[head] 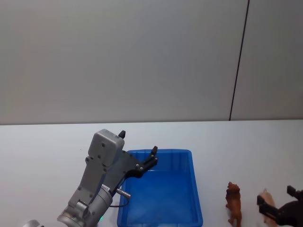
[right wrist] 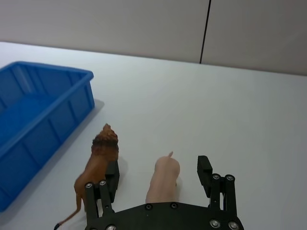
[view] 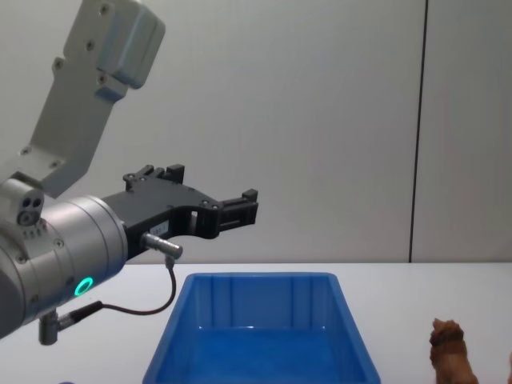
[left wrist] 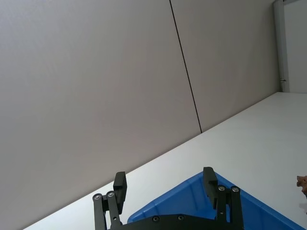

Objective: Pick up the two dolls from the table and place them into the box.

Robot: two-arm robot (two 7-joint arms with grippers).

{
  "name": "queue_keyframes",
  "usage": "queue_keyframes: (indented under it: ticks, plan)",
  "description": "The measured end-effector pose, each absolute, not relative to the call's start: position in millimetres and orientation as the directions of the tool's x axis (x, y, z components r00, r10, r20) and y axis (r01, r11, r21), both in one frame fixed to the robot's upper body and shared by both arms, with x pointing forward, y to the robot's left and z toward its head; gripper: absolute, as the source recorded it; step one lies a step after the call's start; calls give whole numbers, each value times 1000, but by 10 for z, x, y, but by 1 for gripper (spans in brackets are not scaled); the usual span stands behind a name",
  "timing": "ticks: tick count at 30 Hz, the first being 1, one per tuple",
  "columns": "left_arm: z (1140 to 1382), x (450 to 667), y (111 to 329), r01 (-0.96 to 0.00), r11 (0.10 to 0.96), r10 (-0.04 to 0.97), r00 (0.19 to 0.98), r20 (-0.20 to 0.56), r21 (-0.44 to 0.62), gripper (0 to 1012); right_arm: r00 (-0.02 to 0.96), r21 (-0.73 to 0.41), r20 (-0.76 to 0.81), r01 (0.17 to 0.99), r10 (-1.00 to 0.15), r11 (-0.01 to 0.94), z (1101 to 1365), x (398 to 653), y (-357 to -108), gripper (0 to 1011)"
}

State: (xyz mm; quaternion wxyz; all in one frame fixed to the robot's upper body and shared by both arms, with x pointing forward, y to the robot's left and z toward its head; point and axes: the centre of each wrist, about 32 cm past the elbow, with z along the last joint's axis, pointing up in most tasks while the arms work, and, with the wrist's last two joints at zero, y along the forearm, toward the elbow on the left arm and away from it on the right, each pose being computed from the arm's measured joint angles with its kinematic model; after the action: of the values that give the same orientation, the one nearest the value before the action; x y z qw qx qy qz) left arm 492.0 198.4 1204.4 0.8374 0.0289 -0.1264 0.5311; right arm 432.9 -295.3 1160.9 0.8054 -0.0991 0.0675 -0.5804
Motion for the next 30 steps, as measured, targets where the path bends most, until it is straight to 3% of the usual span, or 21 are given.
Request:
queue_keyframes:
  ticks: [16,25,30]
  plan:
    - [12044,4920,1984,-897,434,882,404,242,-86,1002,324,-352,1,885,-946,303,11407,4440,-2873,998]
    - [12044,4920,1984,-897,434,882,404,242,-86,1002,307,-386,-6,877,-952,285,11371,4501,-2821,814]
    - [12044,4920,1984,-897,434,882,404,242,-86,1002,296,-387,-2,881,-955,274,11376,4524,-2796,624]
